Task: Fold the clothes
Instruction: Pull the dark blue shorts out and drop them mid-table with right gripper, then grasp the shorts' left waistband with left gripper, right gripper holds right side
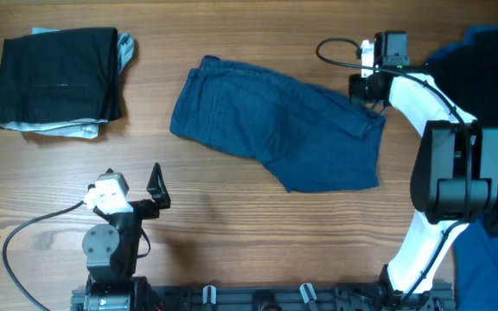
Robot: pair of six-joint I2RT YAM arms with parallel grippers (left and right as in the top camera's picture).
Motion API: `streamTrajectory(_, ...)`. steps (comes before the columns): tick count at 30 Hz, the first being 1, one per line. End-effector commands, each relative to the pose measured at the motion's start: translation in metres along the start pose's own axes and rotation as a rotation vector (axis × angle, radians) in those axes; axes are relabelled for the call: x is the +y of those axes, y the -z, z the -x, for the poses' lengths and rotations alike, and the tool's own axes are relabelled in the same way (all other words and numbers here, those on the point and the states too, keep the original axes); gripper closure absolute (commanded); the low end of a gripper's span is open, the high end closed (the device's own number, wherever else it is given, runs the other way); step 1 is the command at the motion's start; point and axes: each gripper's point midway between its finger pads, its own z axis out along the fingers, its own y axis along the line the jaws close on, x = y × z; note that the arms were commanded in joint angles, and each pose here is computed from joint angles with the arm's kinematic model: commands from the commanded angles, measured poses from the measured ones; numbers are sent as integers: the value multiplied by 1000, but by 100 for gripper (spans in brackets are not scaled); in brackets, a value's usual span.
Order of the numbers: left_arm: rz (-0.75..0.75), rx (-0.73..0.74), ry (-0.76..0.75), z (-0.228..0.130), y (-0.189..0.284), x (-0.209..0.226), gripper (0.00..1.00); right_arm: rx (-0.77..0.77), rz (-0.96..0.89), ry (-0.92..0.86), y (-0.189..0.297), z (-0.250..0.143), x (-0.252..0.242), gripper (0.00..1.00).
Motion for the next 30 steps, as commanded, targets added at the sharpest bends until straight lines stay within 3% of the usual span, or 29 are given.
streamTrajectory(1, -18, 3, -13, -2, 0, -3, 0, 16, -30, 33, 28, 18, -7, 52)
streamTrajectory(8, -18, 2, -13, -2, 0, -3, 0, 125, 18, 27, 26, -12, 2, 51)
streamTrajectory(20, -19, -2, -14, -1, 0, -4, 0, 184, 36, 25, -4, -56, 9, 52)
streamTrajectory(24, -19, -2, -14, -1, 0, -4, 0, 189, 37, 26, -18, -58, 9, 95)
streamTrajectory(30, -19, -1, -14, -1, 0, -4, 0, 63, 14, 79, -51, -32, 5, 96)
